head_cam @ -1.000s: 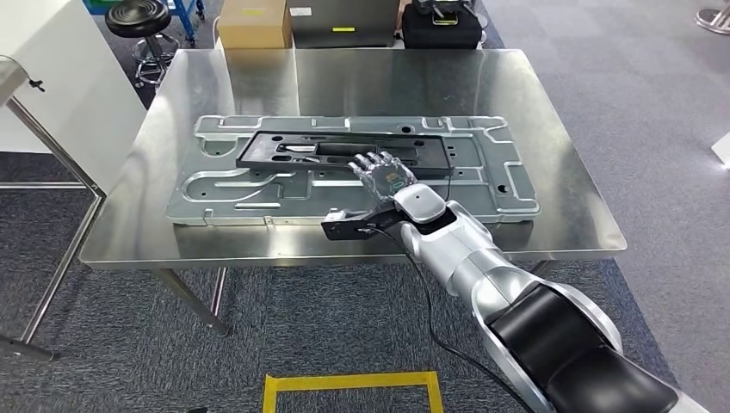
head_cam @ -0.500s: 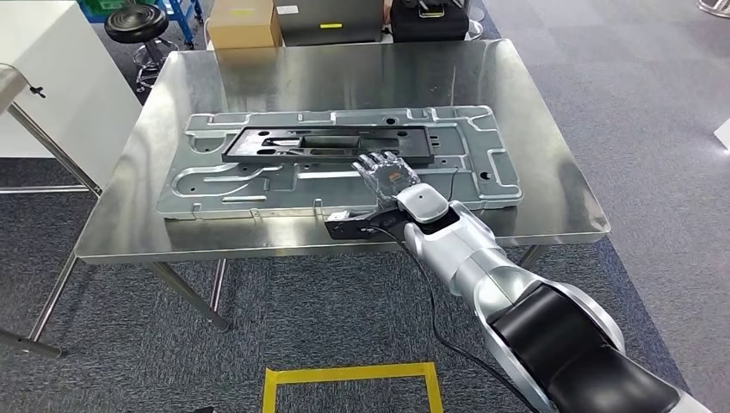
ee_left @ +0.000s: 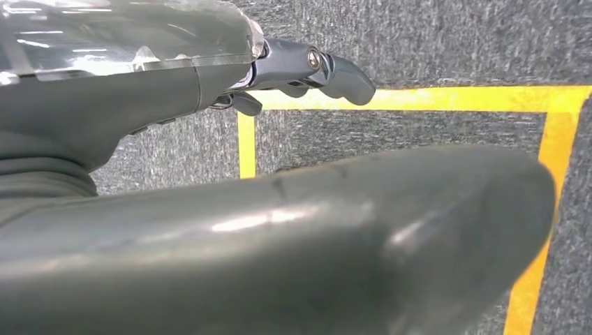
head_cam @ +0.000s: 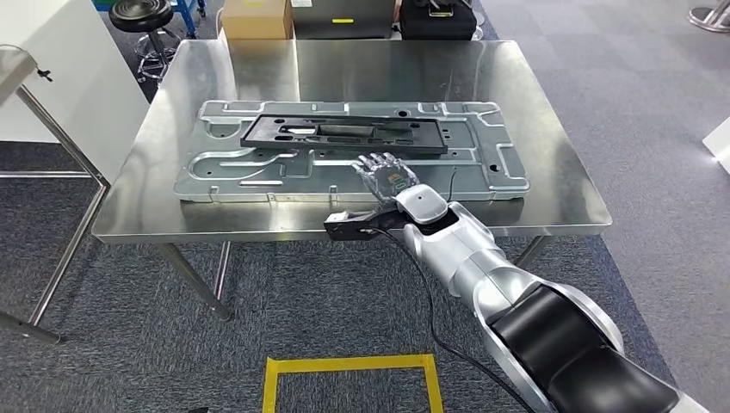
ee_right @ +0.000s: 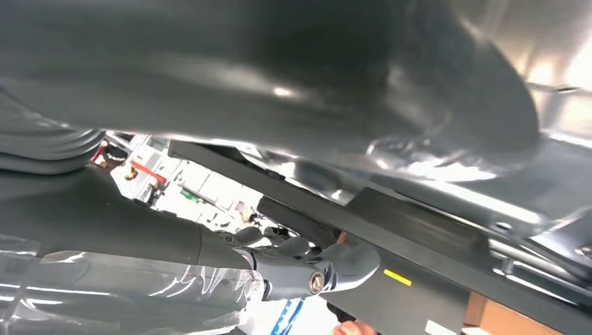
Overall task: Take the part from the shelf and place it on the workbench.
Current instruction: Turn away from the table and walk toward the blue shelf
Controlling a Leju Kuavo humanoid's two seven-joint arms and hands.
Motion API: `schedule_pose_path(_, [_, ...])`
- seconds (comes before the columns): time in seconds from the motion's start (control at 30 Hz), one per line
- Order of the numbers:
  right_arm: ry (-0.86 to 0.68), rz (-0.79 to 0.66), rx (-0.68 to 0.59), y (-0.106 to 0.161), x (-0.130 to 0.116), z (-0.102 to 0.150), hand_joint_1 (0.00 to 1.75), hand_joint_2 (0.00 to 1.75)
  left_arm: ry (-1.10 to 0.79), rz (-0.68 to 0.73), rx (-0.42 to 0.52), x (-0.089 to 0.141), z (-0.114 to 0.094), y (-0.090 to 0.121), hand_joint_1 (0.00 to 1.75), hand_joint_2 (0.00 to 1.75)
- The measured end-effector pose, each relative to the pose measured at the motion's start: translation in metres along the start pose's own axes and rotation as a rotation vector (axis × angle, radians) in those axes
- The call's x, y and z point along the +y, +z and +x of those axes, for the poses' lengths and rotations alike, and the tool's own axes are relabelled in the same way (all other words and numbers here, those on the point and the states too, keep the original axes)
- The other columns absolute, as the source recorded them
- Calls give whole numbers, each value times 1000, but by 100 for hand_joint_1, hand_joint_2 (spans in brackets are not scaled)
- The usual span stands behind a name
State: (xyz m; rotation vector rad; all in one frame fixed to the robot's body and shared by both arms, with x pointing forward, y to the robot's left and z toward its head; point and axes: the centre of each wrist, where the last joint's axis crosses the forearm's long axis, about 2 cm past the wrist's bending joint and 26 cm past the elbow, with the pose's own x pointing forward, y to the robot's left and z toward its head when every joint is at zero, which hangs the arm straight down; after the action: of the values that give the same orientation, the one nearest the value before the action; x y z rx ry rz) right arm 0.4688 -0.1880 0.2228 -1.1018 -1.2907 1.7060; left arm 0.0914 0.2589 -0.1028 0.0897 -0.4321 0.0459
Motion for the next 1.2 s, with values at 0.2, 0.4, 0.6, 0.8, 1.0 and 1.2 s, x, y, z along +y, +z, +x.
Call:
schedule_pose_path(0.2, [0,1,0,0,0,0,0,0,0,-1,1,0,0,0,0,0])
schedule_pose_path(0.4, [1,-4,2,0,-2,-1,0,0,0,-2,0,-1,0,0,0,0])
schedule_pose_path(0.6, [0,-1,0,0,-1,0,0,0,0,-1,2,-1,-1,0,0,0])
schedule_pose_path(0.8, [-1,-2,1,0,-1,0,0,0,-1,1,0,0,0,0,0,0])
schedule_pose_path(1.0, [-4,2,40,1,2,-3,0,0,-6,-4,-4,0,2,-1,0,0])
schedule_pose_path(1.2, [-10,20,45,4,12,-4,0,0,-5,-7,0,0,3,-1,0,0])
